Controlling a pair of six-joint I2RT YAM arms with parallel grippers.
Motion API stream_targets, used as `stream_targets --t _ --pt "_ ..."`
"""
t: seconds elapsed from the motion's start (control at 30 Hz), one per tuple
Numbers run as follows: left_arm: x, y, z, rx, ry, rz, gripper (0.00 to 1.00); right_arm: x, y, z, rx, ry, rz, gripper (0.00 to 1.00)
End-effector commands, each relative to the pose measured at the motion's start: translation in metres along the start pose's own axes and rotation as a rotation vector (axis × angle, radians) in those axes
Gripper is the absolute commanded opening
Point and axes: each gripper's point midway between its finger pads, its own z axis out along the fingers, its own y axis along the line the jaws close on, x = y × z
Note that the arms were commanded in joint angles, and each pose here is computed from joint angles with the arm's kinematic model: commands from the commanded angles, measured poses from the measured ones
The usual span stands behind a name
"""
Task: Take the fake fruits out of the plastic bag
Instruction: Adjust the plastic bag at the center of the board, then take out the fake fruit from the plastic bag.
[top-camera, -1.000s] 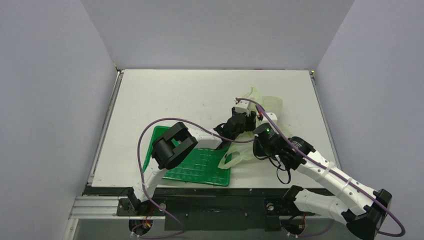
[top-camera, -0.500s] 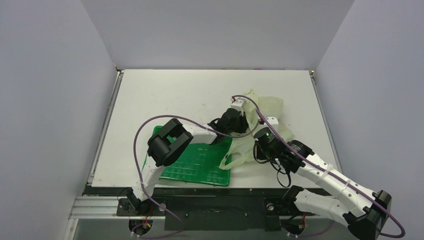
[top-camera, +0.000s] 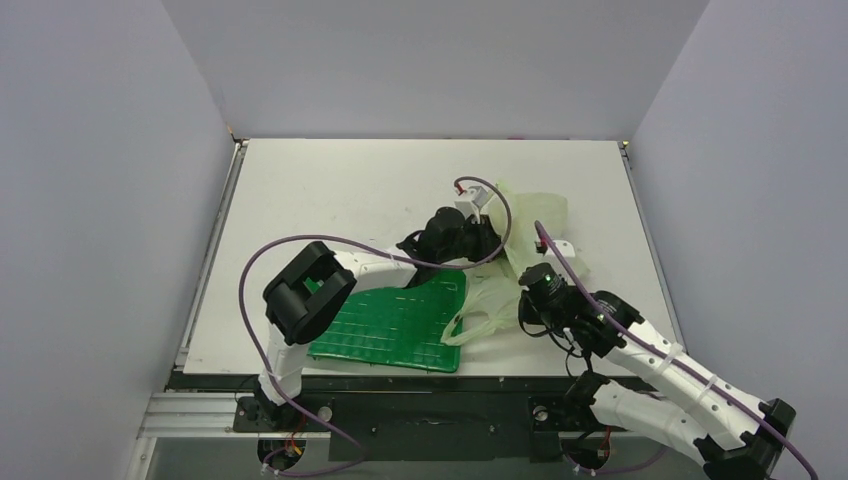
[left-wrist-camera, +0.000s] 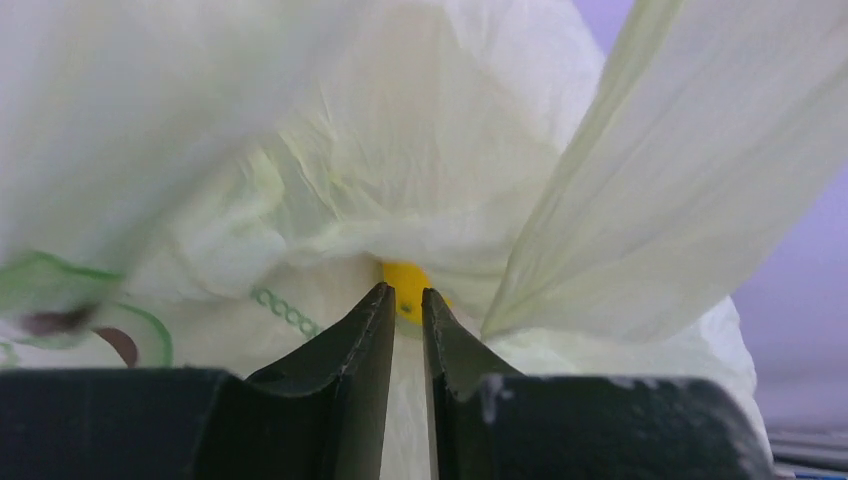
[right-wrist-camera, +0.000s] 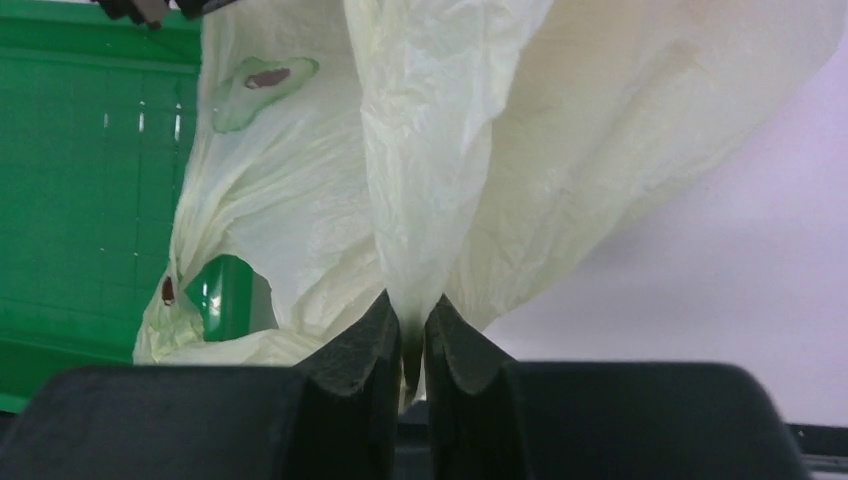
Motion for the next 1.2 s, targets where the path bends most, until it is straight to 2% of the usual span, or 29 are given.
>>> stream_targets --t 0.0,0.03,0.07,0.13,0.2,0.33,0.5,0.6,0.7,0.87,1.0,1.03,1.13,1.17 --pt "0.022 -0.048 -0.012 0.121 0.037 -0.057 0.15 0.011 -0.034 -0.011 0.148 0.011 0.117 0.26" --pt "0.035 -0.060 -0.014 0.133 0.050 -0.052 0.16 0.016 -0.042 -0.014 0.177 0.021 0.123 0.35" --pt "0.045 -0.062 -0.018 0.127 0.062 -0.055 0.16 0.017 -0.047 -0.015 0.197 0.009 0.156 0.49" --pt "0.074 -0.070 -0.025 0.113 0.082 -0.060 0.17 0.024 -0.059 -0.013 0.244 0.003 0.190 0.61" --pt "0.110 -0.081 -0.033 0.109 0.104 -0.068 0.17 0.033 -0.071 -0.007 0.292 0.000 0.225 0.70" --pt "0.144 -0.092 -0.045 0.119 0.071 -0.125 0.17 0.042 -0.081 0.008 0.338 0.011 0.281 0.79" --pt "0.153 -0.114 -0.055 0.178 0.090 -0.132 0.19 0.025 -0.094 0.003 0.368 -0.037 0.348 0.77" --pt "0.138 -0.120 -0.068 0.172 0.071 -0.092 0.23 0.015 -0.092 -0.005 0.324 -0.054 0.332 0.75" --pt "0.130 -0.113 -0.081 0.123 0.081 0.007 0.33 0.015 -0.070 -0.005 0.186 -0.016 0.276 0.75" --pt "0.088 -0.113 -0.101 0.062 -0.007 0.131 0.48 0.027 -0.048 0.000 0.065 0.041 0.285 0.73" --pt "0.063 -0.115 -0.092 0.043 -0.036 0.199 0.51 0.028 -0.047 0.005 0.060 0.032 0.300 0.62" --pt "0.067 -0.106 -0.086 0.021 -0.011 0.220 0.51 0.028 -0.046 0.005 0.057 0.031 0.299 0.59" --pt "0.063 -0.102 -0.072 0.003 -0.008 0.264 0.42 0.021 -0.045 0.003 0.053 0.015 0.292 0.49" --pt "0.066 -0.096 -0.068 -0.014 -0.007 0.280 0.42 0.020 -0.045 0.003 0.055 0.013 0.289 0.43"
